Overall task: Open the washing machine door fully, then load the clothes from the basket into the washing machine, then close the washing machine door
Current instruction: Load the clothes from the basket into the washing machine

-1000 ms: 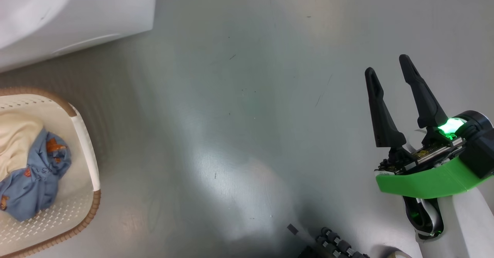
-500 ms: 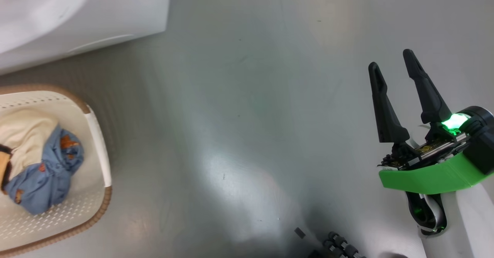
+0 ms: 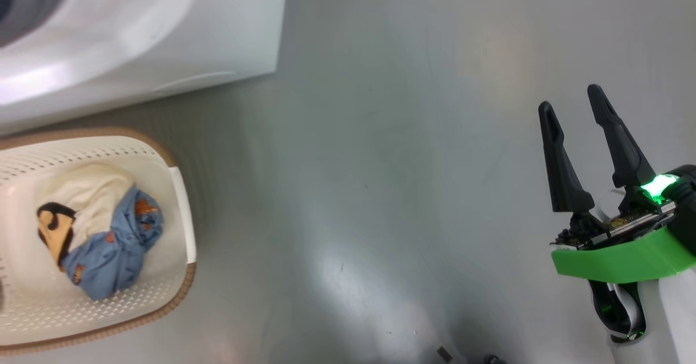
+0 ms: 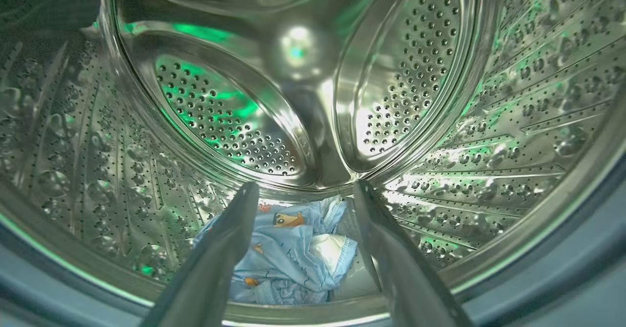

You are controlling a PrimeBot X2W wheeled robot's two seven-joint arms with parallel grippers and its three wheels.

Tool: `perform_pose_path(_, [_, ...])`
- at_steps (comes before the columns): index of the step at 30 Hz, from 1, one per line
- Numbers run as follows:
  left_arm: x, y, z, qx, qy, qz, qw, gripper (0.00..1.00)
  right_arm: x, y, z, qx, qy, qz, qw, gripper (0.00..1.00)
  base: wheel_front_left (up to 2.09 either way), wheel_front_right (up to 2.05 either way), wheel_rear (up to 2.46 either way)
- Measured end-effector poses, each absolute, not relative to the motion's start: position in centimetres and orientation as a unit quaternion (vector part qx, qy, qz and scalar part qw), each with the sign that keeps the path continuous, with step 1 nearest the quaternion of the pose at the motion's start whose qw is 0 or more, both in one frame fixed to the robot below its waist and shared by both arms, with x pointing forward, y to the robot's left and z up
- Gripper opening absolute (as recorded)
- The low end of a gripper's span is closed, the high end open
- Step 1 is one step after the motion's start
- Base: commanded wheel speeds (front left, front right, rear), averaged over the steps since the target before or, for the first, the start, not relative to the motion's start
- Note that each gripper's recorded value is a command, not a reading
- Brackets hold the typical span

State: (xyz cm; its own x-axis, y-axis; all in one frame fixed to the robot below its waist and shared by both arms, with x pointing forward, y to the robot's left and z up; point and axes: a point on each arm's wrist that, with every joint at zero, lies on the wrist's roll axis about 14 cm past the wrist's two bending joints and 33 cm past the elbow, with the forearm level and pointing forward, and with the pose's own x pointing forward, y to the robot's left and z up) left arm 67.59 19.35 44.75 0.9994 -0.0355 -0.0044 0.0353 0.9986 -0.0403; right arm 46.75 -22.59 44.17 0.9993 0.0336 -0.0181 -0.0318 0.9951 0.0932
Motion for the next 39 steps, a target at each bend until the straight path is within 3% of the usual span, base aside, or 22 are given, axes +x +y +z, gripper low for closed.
perform_pose_path(5, [62.5, 19.4, 45.5, -0.035, -0.031, -0.008, 0.999, 1.0, 45.9, -22.3, 45.3, 0.041, 0.003, 0.026, 0.999, 1.0, 0.0, 0.0, 0.0])
perform_pose_path(19, [49.5, 19.8, 46.4, -0.039, -0.013, 0.031, 0.999, 1.0, 43.2, -20.9, 47.9, 0.035, -0.015, 0.052, 0.998, 1.0, 0.0, 0.0, 0.0])
perform_pose_path(28, [43.1, 20.1, 47.4, -0.053, 0.002, 0.06, 0.997, 1.0, 41.2, -20.1, 49.6, 0.036, -0.029, 0.064, 0.997, 1.0, 0.0, 0.0, 0.0])
perform_pose_path(39, [37.1, 18.3, 47.7, -0.08, 0.018, 0.032, 0.996, 1.0, 37.2, -18.5, 51.0, 0.04, -0.038, 0.084, 0.995, 1.0, 0.0, 0.0, 0.0])
